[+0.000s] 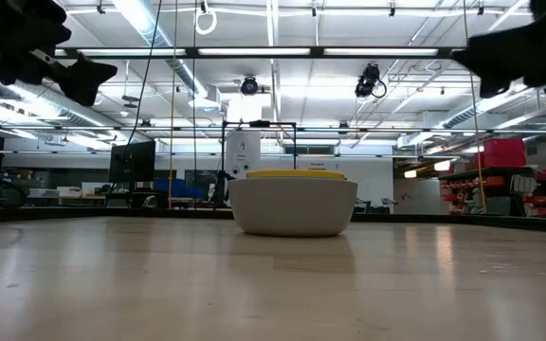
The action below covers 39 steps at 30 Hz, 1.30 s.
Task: Nest bowls inside each other
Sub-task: Return To Home Position
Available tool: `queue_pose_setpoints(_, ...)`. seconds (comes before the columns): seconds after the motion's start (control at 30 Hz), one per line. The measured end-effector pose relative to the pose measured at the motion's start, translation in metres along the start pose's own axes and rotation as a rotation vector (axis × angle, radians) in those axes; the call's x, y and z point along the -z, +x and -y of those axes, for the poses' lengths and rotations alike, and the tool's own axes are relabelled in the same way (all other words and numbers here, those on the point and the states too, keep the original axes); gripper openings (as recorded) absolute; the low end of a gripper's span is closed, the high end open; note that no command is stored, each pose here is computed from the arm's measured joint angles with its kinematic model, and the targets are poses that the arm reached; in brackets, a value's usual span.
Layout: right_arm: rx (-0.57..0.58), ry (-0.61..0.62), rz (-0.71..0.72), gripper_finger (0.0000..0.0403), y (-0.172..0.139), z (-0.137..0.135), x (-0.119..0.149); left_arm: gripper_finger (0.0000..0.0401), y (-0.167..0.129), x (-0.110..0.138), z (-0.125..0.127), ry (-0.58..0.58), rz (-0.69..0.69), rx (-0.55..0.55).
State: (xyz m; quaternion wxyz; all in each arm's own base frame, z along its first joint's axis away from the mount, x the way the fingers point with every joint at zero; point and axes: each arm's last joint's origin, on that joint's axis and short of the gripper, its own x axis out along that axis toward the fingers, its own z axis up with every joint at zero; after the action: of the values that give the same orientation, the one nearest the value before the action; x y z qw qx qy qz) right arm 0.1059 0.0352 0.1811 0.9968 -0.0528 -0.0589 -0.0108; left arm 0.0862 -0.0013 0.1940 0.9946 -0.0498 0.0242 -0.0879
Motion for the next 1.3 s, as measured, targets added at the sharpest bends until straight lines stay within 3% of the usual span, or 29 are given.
queue_pose_setpoints(0.17,0.163,-0.015,-0.055,0.0166,0.004,0.020,0.007,0.0337,0.000,0.002,0.000,-0.005,-0.024,-0.009)
queue_pose_setpoints(0.4,0.123,-0.043,-0.045,0.0164,0.003,0.032,0.008,0.0338,0.000,0.005,-0.003,-0.006,-0.047,-0.084)
queue_pose_setpoints(0.53,0.180,-0.047,-0.098,0.0160,0.001,0.036,0.013,0.0337,-0.001,0.008,-0.004,-0.003,-0.077,-0.121)
queue_pose_setpoints(0.83,0.342,-0.051,-0.212,0.0166,-0.005,0.042,0.023,0.0337,-0.002,0.007,-0.011,-0.063,-0.042,-0.356)
queue_pose_setpoints(0.93,0.327,-0.048,-0.218,0.0168,-0.004,0.042,0.023,0.0337,-0.002,0.012,-0.011,-0.099,-0.083,-0.366)
queue_pose_setpoints(1.13,0.327,-0.018,-0.216,0.0161,-0.004,0.042,0.024,0.0339,-0.002,0.016,-0.010,-0.060,-0.133,-0.319)
queue_pose_setpoints(1.3,0.271,-0.037,-0.251,0.0162,-0.002,0.040,0.027,0.0337,-0.004,0.018,-0.014,-0.058,-0.147,-0.468)
